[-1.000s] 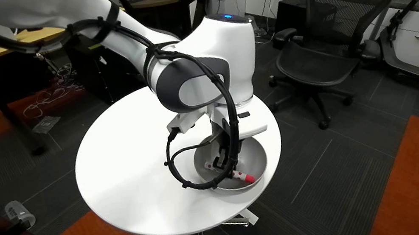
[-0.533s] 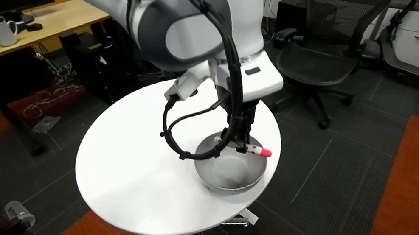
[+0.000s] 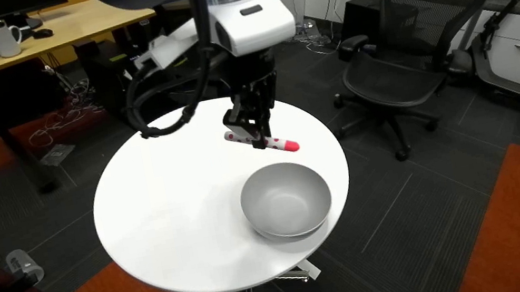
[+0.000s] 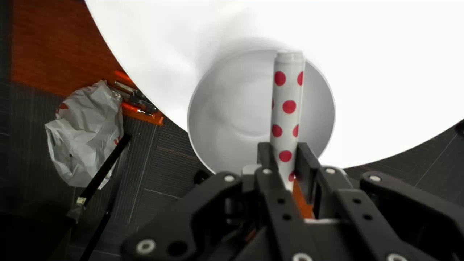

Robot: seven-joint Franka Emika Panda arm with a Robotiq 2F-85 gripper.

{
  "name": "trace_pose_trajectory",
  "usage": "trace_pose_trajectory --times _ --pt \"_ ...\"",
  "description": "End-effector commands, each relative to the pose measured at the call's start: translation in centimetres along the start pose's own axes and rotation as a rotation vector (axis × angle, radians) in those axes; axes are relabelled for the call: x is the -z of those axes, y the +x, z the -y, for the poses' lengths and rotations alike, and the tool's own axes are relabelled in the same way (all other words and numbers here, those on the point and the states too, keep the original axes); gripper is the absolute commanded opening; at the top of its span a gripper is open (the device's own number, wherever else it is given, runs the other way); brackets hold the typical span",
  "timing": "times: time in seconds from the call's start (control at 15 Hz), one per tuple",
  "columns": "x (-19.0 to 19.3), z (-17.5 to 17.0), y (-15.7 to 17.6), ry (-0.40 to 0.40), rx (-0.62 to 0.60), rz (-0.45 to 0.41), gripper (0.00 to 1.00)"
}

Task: Take the marker from the white bowl and put it on the table

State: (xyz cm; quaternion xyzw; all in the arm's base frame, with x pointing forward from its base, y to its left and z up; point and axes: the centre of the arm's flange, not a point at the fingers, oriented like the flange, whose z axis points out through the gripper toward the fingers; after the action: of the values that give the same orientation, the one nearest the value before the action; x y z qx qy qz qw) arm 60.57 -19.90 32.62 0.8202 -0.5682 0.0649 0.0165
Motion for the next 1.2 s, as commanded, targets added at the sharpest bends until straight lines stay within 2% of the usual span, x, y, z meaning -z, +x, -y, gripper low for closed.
trace_pose_trajectory --times 0.0,0.2,0.47,0.8,1.13 --pt "2.0 -2.6 -6.6 -0.036 0.082 0.028 0.05" --pt "1.9 -4.2 -10.8 -0.067 0.147 0.043 0.05" --pt "0.1 -6.9 -14.4 -0.092 0.179 0.091 0.05" --pt "-3.9 -8.7 -16.2 -0.102 0.187 0.086 0.05" --pt "-8.3 -8.3 -16.5 -0.105 0.183 0.056 0.05"
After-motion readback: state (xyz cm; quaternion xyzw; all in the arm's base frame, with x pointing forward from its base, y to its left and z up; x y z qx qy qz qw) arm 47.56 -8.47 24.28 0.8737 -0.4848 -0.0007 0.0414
